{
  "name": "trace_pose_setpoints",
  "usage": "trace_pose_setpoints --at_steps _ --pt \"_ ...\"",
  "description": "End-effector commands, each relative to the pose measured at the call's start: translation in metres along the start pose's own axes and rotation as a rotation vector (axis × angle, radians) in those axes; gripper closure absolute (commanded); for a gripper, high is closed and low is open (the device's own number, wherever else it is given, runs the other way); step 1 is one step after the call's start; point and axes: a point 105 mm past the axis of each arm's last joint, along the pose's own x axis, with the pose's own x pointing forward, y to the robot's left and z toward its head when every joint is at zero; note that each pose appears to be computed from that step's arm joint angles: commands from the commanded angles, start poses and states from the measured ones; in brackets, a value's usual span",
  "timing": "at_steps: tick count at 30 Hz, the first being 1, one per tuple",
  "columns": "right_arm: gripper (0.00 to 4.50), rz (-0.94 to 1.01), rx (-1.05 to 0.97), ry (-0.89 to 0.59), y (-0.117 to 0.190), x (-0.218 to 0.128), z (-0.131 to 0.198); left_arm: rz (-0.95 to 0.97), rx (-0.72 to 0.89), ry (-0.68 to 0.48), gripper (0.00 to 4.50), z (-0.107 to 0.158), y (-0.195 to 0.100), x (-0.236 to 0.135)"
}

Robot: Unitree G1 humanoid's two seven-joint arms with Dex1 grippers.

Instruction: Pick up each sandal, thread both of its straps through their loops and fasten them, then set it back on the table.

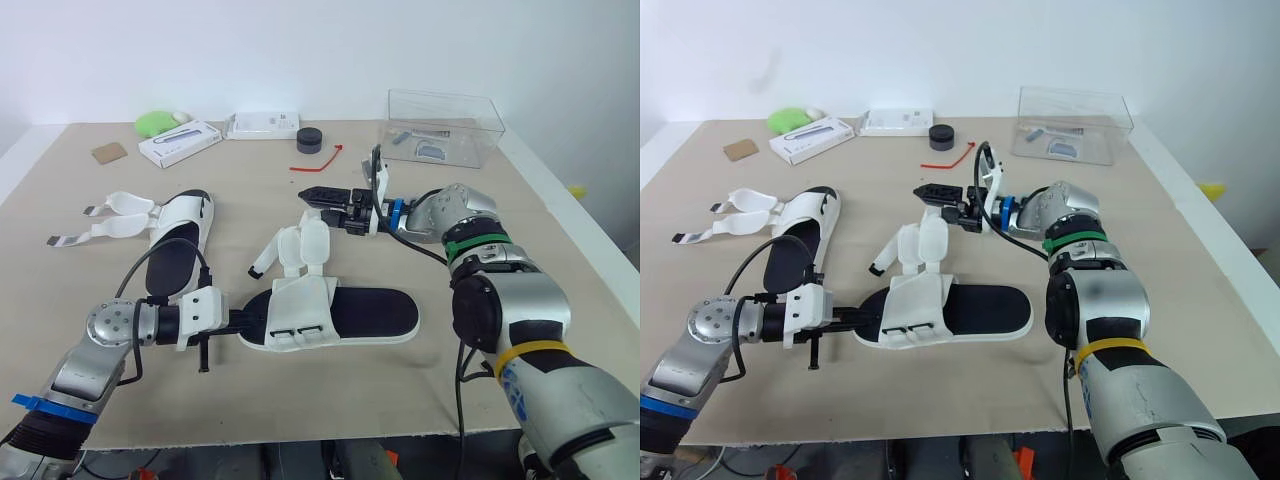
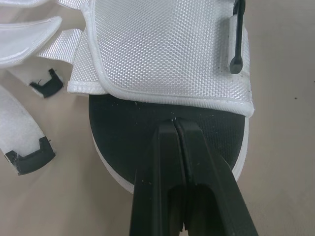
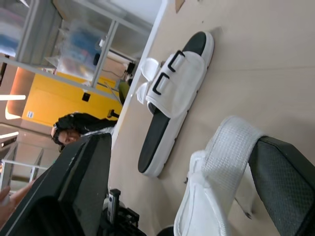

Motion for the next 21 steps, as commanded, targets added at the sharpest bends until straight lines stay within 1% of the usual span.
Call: trace_pose_setpoints --at_steps 1,6,9,10,11,12,15,16,17,21 --pt "0.0 0.028 -0.06 -0.031 0.015 0.006 0.013 -0.006 0.011 0.003 4.47 0.0 -0.002 0.001" --pt "0.0 0.017 -0.059 -0.033 0.011 0.01 0.01 -0.005 0.01 0.0 4.47 0.0 -0.002 0.002" --pt "0.82 0.024 -0.061 -0.037 0.012 0.011 0.01 -0.007 0.009 -0.001 4.5 0.0 -0.004 0.003" --pt "1.4 0.028 -0.065 -0.039 0.013 0.011 0.011 -0.008 0.008 -0.001 4.5 0.0 -0.004 0.003" --pt "1.71 0.032 -0.07 -0.041 0.014 0.011 0.012 -0.009 0.008 0.0 4.5 0.0 -0.004 0.003" --pt "2.3 0.035 -0.074 -0.045 0.015 0.01 0.013 -0.01 0.007 0.0 4.5 0.0 -0.005 0.003" --pt "3.73 0.045 -0.085 -0.055 0.017 0.009 0.016 -0.011 0.006 0.0 4.5 -0.001 -0.006 0.004" --pt "4.34 0.049 -0.097 -0.059 0.017 0.008 0.017 -0.012 0.005 0.0 4.5 -0.001 -0.006 0.004" --pt "4.47 0.055 -0.11 -0.064 0.019 0.008 0.019 -0.012 0.005 -0.001 4.5 -0.001 -0.006 0.004" --pt "4.47 0.104 -0.183 -0.088 0.029 0.005 0.028 -0.014 0.006 -0.003 4.5 0.0 -0.007 0.004"
